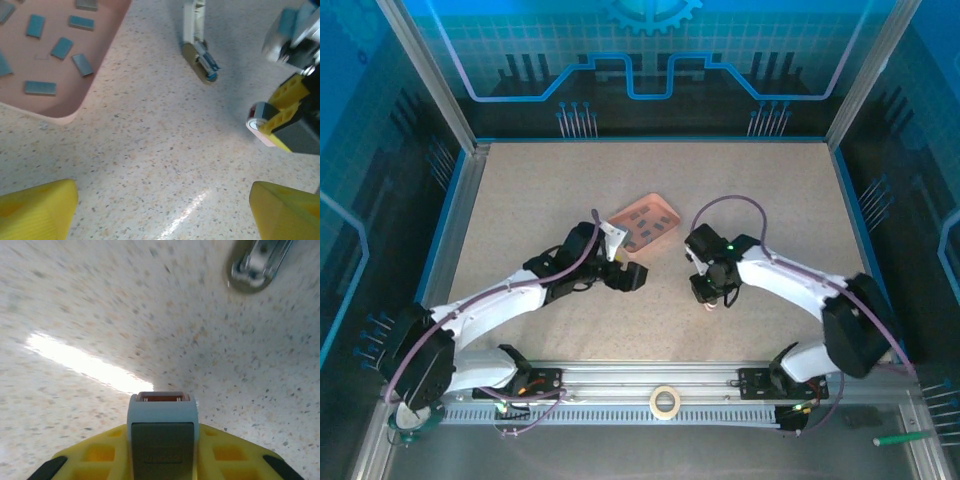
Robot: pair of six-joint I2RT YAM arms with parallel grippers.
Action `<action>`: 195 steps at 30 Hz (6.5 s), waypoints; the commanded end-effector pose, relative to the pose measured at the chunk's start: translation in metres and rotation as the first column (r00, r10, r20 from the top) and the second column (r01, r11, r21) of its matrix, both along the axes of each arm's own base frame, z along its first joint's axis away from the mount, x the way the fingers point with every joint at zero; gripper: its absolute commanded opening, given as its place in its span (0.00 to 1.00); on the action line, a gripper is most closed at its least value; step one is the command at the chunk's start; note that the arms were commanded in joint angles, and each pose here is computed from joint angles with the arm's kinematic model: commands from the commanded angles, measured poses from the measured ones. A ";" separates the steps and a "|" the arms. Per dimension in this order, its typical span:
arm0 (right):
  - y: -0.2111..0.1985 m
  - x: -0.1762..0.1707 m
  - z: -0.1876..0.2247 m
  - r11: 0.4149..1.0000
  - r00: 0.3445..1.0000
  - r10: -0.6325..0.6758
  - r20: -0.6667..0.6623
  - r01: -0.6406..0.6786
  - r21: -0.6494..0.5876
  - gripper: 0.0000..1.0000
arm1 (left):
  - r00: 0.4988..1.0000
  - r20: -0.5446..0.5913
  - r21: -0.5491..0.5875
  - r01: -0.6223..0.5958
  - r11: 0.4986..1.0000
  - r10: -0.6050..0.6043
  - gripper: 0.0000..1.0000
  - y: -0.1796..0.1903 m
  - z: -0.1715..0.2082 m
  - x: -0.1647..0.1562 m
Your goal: Load the staples into the stapler
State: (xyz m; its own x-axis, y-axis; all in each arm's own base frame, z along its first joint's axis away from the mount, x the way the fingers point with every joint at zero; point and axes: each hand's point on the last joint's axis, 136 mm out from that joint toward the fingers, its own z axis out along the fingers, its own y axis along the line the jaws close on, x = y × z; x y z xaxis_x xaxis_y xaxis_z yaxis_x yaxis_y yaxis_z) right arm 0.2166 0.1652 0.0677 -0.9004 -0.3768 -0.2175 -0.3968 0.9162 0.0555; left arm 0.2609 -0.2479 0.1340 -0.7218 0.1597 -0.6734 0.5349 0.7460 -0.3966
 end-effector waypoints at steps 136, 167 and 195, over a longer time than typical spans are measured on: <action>0.081 0.033 0.119 0.860 0.623 0.206 0.754 -0.483 0.164 0.33 | 0.994 -0.112 -0.146 -0.011 0.989 -0.005 0.67 -0.037 0.071 -0.007; 0.123 0.033 0.148 0.769 0.382 0.382 0.841 -0.637 -0.060 0.33 | 0.992 -0.111 -0.215 0.033 0.976 -0.059 0.38 -0.057 0.074 -0.001; 0.095 -0.038 0.159 0.400 0.468 0.445 0.764 -0.867 0.298 0.54 | 0.587 0.542 0.060 0.688 0.724 -0.602 0.00 -0.059 0.090 -0.070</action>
State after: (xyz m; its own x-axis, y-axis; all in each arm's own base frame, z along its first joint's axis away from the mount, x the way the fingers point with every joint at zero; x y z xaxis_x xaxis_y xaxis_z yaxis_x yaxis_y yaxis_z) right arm 0.1941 0.2563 0.2177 -0.0663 -0.3847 -0.9207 -0.9668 0.2529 -0.0360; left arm 0.2045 -0.3050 0.2084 -0.1787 0.3555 -0.9175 0.9738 0.1972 -0.1132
